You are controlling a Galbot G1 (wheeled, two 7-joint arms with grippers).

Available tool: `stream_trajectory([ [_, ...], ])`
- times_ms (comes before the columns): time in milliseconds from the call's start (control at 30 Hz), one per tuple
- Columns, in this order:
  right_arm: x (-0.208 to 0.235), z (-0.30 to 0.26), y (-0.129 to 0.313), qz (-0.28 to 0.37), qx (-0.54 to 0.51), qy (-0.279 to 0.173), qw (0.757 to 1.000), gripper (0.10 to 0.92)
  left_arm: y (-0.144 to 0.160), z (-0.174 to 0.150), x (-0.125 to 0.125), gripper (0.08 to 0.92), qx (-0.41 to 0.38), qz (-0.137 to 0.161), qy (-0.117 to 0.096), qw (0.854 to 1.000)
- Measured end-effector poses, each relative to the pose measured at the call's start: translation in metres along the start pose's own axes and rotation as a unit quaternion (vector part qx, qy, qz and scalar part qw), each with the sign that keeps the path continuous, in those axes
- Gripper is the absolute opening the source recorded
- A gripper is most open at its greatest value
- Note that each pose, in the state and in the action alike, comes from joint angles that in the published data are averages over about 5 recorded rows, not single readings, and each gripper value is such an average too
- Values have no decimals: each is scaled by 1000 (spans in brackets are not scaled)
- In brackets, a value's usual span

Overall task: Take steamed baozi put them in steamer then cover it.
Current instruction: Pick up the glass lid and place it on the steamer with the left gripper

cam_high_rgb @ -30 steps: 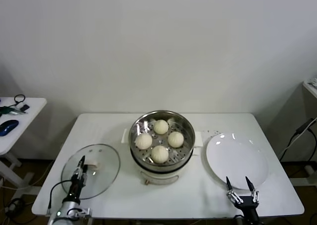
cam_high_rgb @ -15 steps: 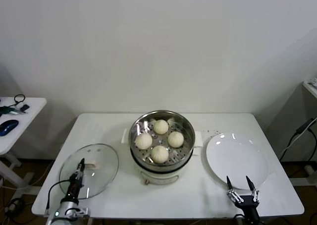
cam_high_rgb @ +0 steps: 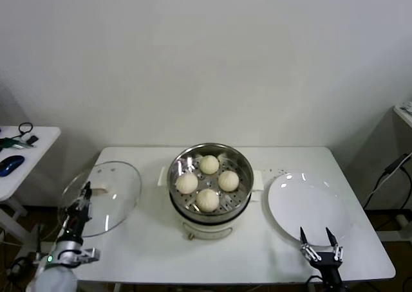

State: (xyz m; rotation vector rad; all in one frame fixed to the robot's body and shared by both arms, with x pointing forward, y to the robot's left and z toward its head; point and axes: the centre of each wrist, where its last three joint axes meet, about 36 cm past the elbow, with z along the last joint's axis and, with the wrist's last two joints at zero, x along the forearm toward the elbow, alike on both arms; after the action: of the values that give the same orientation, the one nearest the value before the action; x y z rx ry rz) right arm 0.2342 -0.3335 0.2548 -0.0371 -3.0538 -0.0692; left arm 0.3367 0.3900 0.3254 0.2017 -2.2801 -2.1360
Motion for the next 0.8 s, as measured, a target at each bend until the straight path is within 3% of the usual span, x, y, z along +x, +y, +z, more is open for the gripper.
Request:
stream_trajectory([
  [200, -4, 1, -1, 9, 9, 4, 1000, 823, 48, -21, -13, 133, 19, -10, -3, 1000],
  [433, -7, 4, 0, 13, 15, 3, 1000, 823, 90, -76, -19, 133, 32, -18, -17, 999],
  [800, -13, 6, -2, 17, 20, -4, 1000, 823, 110, -178, -11, 133, 31, 1, -35, 999],
])
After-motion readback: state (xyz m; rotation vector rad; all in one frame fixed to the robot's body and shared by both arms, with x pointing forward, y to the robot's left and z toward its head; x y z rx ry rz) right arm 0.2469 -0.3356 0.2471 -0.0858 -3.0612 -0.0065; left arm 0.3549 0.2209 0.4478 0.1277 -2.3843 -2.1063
